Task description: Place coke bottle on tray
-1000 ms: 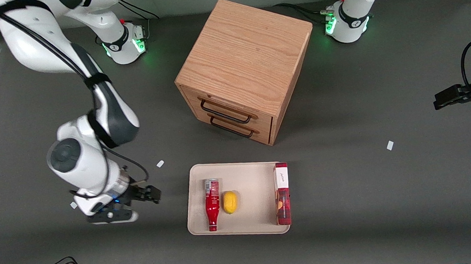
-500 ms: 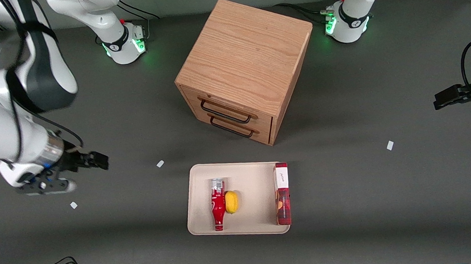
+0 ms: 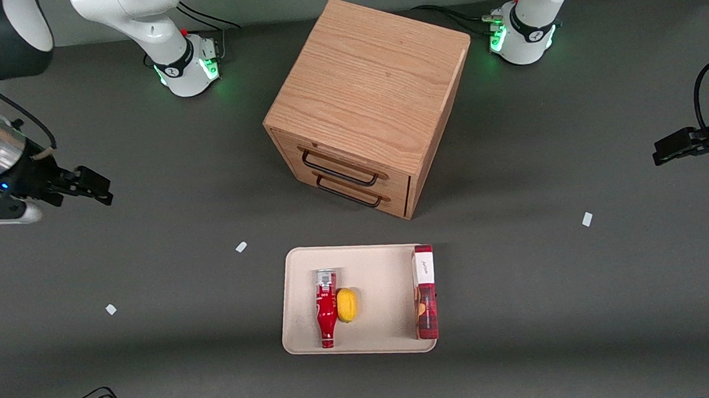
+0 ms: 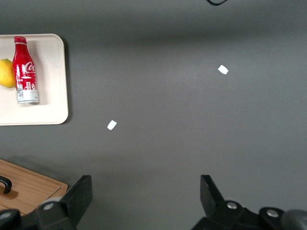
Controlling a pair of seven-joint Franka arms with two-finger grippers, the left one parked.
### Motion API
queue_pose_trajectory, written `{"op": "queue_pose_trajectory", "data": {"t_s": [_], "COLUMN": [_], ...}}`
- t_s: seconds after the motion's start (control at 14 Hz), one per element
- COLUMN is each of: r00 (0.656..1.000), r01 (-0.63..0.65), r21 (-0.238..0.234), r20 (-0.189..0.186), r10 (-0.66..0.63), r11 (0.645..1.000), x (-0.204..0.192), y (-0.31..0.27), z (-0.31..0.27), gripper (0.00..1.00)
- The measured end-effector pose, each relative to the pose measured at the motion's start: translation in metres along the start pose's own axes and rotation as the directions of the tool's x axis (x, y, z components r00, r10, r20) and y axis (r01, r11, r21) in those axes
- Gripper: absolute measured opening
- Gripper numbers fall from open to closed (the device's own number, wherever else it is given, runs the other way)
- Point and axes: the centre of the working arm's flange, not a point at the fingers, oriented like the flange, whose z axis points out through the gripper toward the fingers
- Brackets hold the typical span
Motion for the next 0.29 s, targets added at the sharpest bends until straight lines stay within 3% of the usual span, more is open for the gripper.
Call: {"op": "queue_pose_trajectory", "data": {"t_s": [0.29], "r00": [0.999], "r01": [-0.035], "r21": [-0.004], "r20": [0.026], "r10": [0.035], "r11": [0.999], "x": [-0.002], "y": [0.024], "z": [-0.002], "gripper": [1.00]}}
